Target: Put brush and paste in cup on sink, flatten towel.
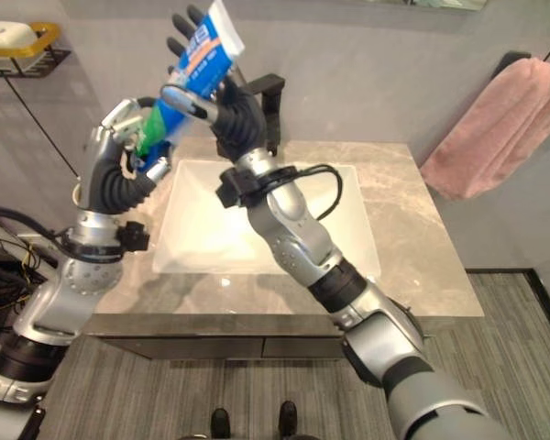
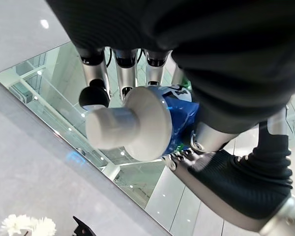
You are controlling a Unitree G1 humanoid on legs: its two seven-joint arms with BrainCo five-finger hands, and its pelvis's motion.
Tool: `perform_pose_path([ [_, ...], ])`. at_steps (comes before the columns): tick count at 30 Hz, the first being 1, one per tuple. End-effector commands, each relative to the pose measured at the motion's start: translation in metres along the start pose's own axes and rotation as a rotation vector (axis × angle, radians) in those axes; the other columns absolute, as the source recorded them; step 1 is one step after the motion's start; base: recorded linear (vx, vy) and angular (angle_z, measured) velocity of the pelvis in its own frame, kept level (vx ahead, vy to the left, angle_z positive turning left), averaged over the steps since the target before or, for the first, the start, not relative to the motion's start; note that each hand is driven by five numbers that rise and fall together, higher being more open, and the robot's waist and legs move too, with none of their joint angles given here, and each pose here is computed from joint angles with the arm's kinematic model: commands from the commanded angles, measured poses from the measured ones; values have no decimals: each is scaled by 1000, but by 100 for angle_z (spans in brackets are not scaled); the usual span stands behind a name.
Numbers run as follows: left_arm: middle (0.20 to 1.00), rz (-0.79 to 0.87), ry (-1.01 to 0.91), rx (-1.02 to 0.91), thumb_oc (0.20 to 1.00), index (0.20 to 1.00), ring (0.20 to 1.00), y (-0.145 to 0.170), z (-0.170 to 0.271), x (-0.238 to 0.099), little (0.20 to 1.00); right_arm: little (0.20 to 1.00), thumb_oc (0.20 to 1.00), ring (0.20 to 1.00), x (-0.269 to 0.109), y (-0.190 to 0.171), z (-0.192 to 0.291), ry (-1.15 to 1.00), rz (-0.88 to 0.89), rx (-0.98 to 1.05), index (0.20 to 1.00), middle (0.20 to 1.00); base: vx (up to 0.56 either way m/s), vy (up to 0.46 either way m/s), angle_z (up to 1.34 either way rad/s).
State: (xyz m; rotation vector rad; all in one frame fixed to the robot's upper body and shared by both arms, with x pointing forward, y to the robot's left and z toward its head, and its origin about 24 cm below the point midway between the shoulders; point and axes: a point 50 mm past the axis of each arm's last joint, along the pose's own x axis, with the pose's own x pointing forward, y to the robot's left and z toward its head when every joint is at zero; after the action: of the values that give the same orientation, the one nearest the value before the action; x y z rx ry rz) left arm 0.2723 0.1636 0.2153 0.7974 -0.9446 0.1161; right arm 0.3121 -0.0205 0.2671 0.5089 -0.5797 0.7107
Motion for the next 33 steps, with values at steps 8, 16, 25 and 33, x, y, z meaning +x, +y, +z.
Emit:
perform_pose_path([
  [8, 200, 1, 4, -38, 200, 200, 200, 1, 0, 3, 200, 1000, 1000, 1000, 14, 11, 17, -164, -7, 195, 1000, 1000, 0, 0, 0],
  [16, 200, -4, 23, -49, 200, 200, 200, -1, -3, 1, 200, 1000, 1000, 1000, 14, 14, 16, -178, -9, 240, 1000, 1000, 0, 0, 0],
  [25, 200, -2, 35, -57, 200, 200, 200, -1, -4, 0, 200, 416, 416, 416, 12, 18, 12, -165, 2, 260, 416, 416, 0, 0, 0],
  [33, 200, 21, 21, -67, 200, 200, 200, 2, -1, 1, 200, 200, 200, 200, 9, 23, 18, -186, 54, 234, 200, 200, 0, 0, 0],
])
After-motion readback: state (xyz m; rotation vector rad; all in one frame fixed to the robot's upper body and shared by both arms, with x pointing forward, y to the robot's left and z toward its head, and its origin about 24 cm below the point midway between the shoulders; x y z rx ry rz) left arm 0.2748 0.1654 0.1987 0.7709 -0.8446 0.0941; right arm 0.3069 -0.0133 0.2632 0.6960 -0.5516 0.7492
